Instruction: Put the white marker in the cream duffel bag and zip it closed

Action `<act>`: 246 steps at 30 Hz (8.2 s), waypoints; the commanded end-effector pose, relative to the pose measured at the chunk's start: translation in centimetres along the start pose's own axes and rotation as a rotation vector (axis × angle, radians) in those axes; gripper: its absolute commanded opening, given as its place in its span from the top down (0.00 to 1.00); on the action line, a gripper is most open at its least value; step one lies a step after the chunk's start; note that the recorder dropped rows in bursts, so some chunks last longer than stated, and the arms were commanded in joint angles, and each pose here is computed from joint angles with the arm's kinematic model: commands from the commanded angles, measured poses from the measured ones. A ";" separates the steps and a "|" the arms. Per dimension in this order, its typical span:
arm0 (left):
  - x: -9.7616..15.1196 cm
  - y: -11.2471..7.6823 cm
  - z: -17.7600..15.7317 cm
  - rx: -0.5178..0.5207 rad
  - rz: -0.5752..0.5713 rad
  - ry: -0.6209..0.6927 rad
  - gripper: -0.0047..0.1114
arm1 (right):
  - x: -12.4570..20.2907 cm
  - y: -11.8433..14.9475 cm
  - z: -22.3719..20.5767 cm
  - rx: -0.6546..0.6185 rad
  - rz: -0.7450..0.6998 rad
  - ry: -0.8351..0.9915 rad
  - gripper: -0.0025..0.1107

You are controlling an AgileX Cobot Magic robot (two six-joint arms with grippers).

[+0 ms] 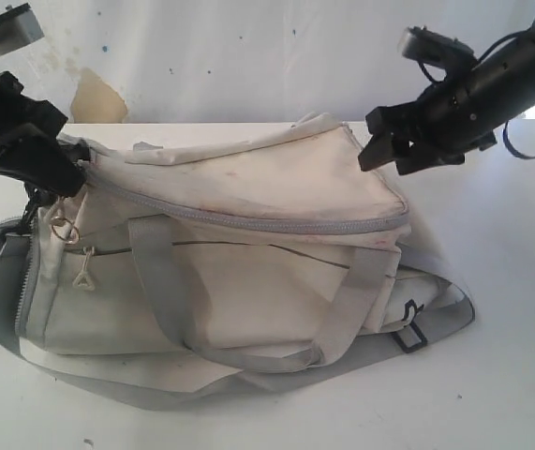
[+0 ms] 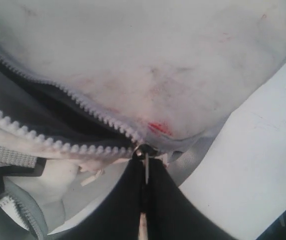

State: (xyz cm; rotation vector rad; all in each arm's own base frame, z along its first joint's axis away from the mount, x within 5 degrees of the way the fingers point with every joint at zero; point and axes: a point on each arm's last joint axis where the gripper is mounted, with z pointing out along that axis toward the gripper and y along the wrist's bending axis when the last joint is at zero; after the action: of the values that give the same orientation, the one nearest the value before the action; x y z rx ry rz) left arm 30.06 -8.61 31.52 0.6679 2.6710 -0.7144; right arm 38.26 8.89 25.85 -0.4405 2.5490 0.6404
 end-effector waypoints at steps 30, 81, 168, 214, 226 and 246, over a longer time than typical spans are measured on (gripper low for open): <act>2.0 0.3 1.7 0.049 -0.181 0.067 0.96 | 2.4 19.6 2.2 -0.236 -0.826 -0.074 0.60; 3.2 0.8 2.6 0.029 -0.136 0.124 0.57 | 4.7 23.8 8.2 -0.231 -0.943 -0.100 0.98; 3.6 2.3 -1.2 0.108 -0.039 -0.222 0.96 | 5.1 22.6 6.0 -0.096 -0.937 0.043 0.98; 7.0 3.0 7.4 0.286 0.073 -0.326 0.52 | 4.9 22.7 6.0 -0.098 -0.917 0.018 0.98; 6.8 3.5 8.7 0.378 0.049 -0.305 0.91 | 4.9 22.7 6.0 -0.098 -0.902 0.021 0.98; 4.9 1.6 2.6 0.275 -0.157 -0.050 0.96 | 5.1 22.3 6.1 -0.066 -0.941 0.051 0.98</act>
State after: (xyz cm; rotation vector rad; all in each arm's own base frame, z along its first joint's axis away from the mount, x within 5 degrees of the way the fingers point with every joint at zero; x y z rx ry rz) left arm 27.75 -7.24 25.65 0.4903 2.5653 -1.1876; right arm 27.12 30.12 26.53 -1.5170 2.0066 0.3728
